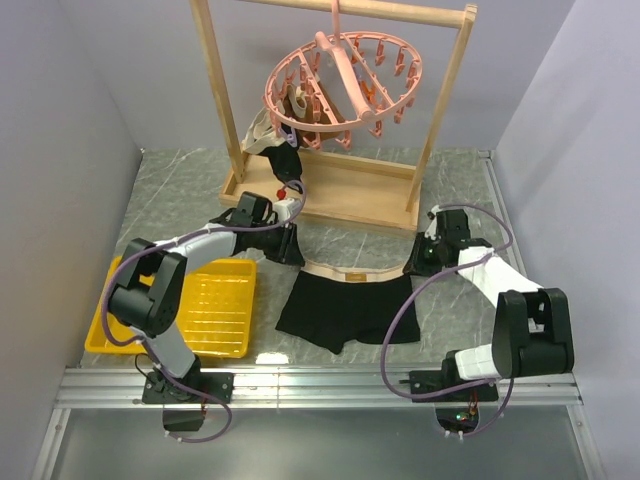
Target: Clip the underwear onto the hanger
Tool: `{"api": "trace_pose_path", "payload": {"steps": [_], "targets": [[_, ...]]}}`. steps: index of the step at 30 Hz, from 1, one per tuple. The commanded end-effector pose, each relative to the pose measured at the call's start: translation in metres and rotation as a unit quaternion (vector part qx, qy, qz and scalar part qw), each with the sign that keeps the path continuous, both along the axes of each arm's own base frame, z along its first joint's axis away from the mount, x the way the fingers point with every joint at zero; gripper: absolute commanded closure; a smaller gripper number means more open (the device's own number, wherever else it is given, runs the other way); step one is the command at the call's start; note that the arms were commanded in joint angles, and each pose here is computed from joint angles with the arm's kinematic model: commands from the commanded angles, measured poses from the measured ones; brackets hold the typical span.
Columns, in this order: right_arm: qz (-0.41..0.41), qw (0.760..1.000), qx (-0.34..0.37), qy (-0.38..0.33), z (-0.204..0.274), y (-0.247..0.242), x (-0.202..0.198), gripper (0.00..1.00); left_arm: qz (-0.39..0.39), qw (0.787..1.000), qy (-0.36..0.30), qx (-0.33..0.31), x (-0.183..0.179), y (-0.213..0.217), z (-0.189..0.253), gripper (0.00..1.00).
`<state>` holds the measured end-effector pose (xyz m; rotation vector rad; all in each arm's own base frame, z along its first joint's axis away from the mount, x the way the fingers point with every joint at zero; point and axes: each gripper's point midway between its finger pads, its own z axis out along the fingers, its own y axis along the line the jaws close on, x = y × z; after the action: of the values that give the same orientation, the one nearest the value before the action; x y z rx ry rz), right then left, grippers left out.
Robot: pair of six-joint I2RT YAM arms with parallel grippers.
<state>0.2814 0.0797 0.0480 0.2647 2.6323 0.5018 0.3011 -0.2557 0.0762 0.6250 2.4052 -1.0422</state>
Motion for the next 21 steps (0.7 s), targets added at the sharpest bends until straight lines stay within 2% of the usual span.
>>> {"api": "trace_pose_path", "payload": {"steps": [1, 2, 3, 4, 6, 7, 8, 9, 11, 12, 14, 16, 19, 21], "targets": [[0.013, 0.998, -0.014, -0.054, 0.016, -0.010, 0.022, 0.69, -0.010, 1.000, -0.017, -0.012, 0.007, -0.005, 0.013, 0.65], [0.019, 0.998, -0.013, -0.063, 0.025, -0.009, 0.024, 0.65, -0.014, 0.999, -0.026, -0.021, 0.005, -0.004, 0.020, 0.63], [0.021, 0.997, -0.011, -0.070, 0.031, -0.011, 0.024, 0.56, -0.018, 0.998, -0.053, -0.038, 0.001, -0.003, 0.040, 0.61], [0.029, 0.996, -0.013, -0.088, 0.042, -0.012, 0.022, 0.51, -0.027, 0.996, -0.068, -0.054, -0.005, -0.004, 0.053, 0.57], [0.043, 0.992, 0.000, -0.116, 0.061, -0.008, 0.021, 0.41, -0.031, 0.992, -0.100, -0.068, -0.014, -0.001, 0.074, 0.48], [0.053, 0.988, 0.000, -0.143, 0.076, -0.008, 0.019, 0.38, -0.032, 0.988, -0.131, -0.076, -0.021, 0.004, 0.099, 0.37], [0.062, 0.985, 0.001, -0.161, 0.088, -0.006, 0.019, 0.34, -0.033, 0.986, -0.148, -0.075, -0.024, 0.007, 0.109, 0.31], [0.076, 0.981, 0.008, -0.176, 0.098, -0.002, 0.016, 0.30, -0.034, 0.980, -0.177, -0.082, -0.030, 0.011, 0.133, 0.29], [0.092, 0.971, 0.001, -0.220, 0.125, -0.001, 0.014, 0.27, -0.029, 0.979, -0.190, -0.068, -0.038, 0.020, 0.147, 0.17], [0.095, 0.967, -0.001, -0.235, 0.134, -0.001, 0.014, 0.21, -0.023, 0.975, -0.209, -0.068, -0.037, 0.022, 0.163, 0.12], [0.108, 0.955, -0.008, -0.276, 0.160, 0.001, 0.015, 0.19, 0.013, 0.969, -0.240, -0.060, -0.034, 0.032, 0.187, 0.09], [0.110, 0.942, -0.010, -0.317, 0.184, 0.001, 0.018, 0.18, 0.055, 0.955, -0.281, -0.073, -0.030, 0.040, 0.219, 0.02], [0.097, 0.922, 0.003, -0.375, 0.220, 0.005, 0.026, 0.17, 0.130, 0.923, -0.347, -0.100, -0.019, 0.055, 0.255, 0.01], [0.108, 0.909, 0.011, -0.402, 0.241, 0.010, 0.029, 0.14, 0.191, 0.894, -0.389, -0.117, -0.007, 0.069, 0.276, 0.01]]}}
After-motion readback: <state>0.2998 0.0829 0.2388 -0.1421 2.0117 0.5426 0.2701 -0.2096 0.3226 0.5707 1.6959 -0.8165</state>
